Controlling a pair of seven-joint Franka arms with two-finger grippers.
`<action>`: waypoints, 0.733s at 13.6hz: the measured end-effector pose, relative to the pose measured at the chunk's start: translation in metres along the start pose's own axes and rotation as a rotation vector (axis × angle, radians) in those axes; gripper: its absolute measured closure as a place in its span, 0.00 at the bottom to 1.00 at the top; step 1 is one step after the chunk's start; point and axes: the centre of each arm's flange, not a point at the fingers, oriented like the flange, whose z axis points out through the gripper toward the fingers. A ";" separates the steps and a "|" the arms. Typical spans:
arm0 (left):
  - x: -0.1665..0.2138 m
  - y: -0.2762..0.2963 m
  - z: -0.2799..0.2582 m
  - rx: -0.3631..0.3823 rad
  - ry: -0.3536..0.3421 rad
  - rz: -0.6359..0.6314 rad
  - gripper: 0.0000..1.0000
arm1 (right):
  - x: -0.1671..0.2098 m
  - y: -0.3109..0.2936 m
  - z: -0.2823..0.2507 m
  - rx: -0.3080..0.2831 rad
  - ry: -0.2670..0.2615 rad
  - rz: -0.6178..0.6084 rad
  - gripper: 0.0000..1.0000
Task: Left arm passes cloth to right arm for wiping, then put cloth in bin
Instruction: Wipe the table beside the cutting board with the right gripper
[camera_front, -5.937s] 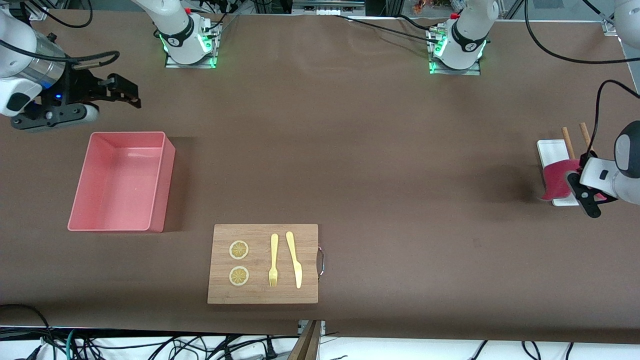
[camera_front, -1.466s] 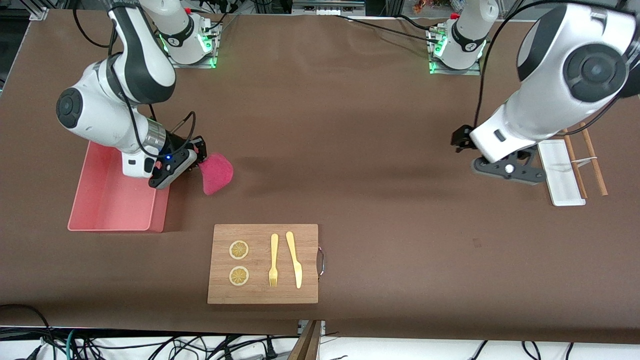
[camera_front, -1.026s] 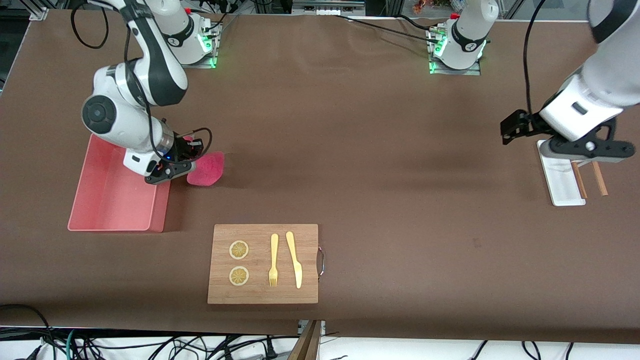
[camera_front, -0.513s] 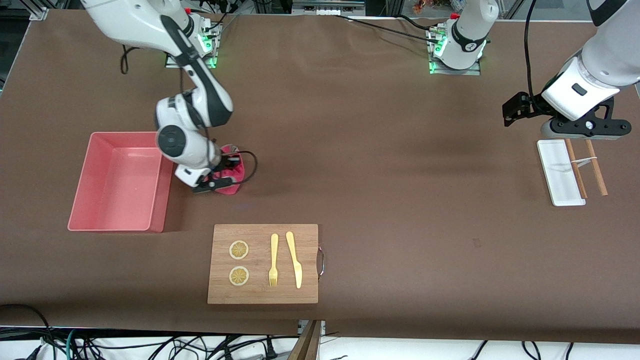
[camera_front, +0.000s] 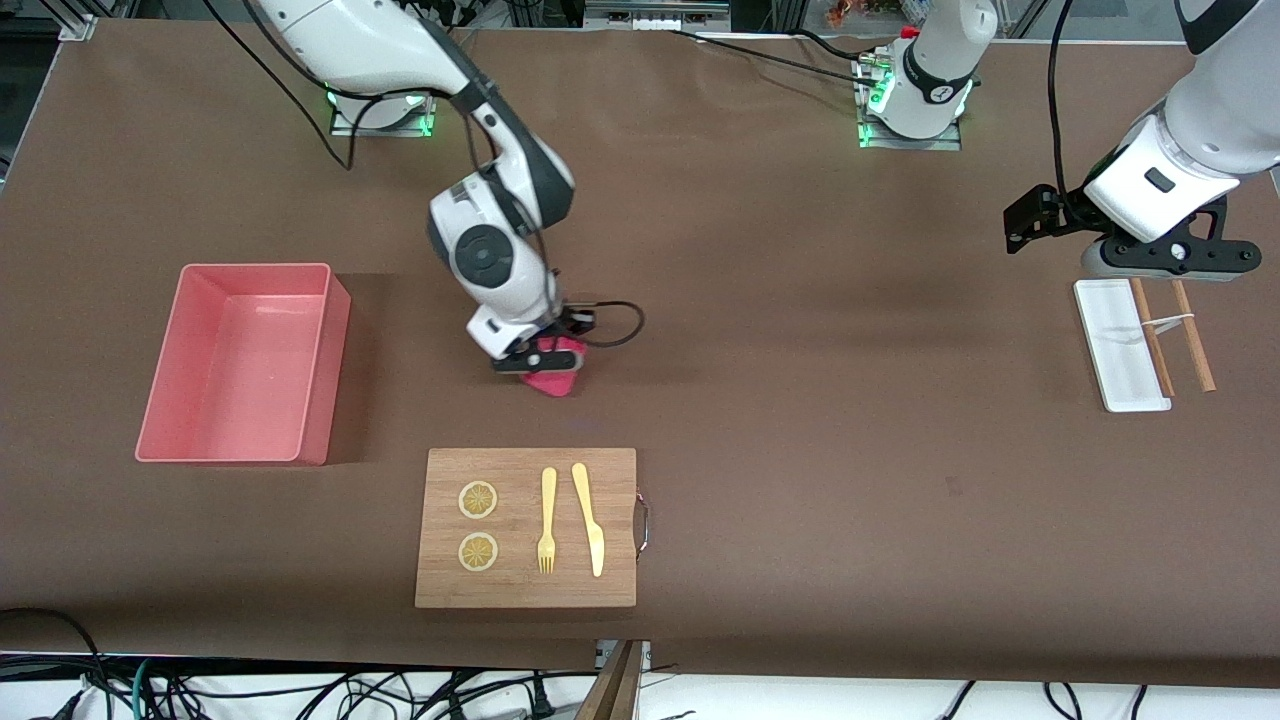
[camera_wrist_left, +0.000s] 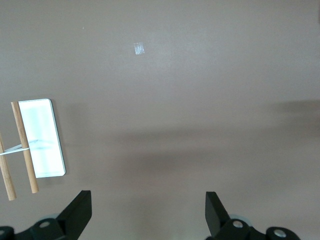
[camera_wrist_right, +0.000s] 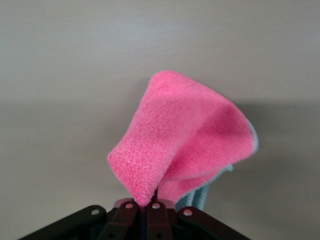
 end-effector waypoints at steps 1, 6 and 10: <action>0.000 0.000 0.000 0.000 0.000 0.001 0.00 | -0.009 -0.025 -0.002 0.023 0.001 0.020 0.98; 0.000 0.002 0.000 -0.001 0.001 0.007 0.00 | -0.021 -0.067 -0.033 0.090 -0.019 0.070 0.98; -0.001 0.002 -0.001 -0.001 0.001 0.009 0.00 | 0.027 0.017 -0.042 0.042 -0.074 0.112 0.98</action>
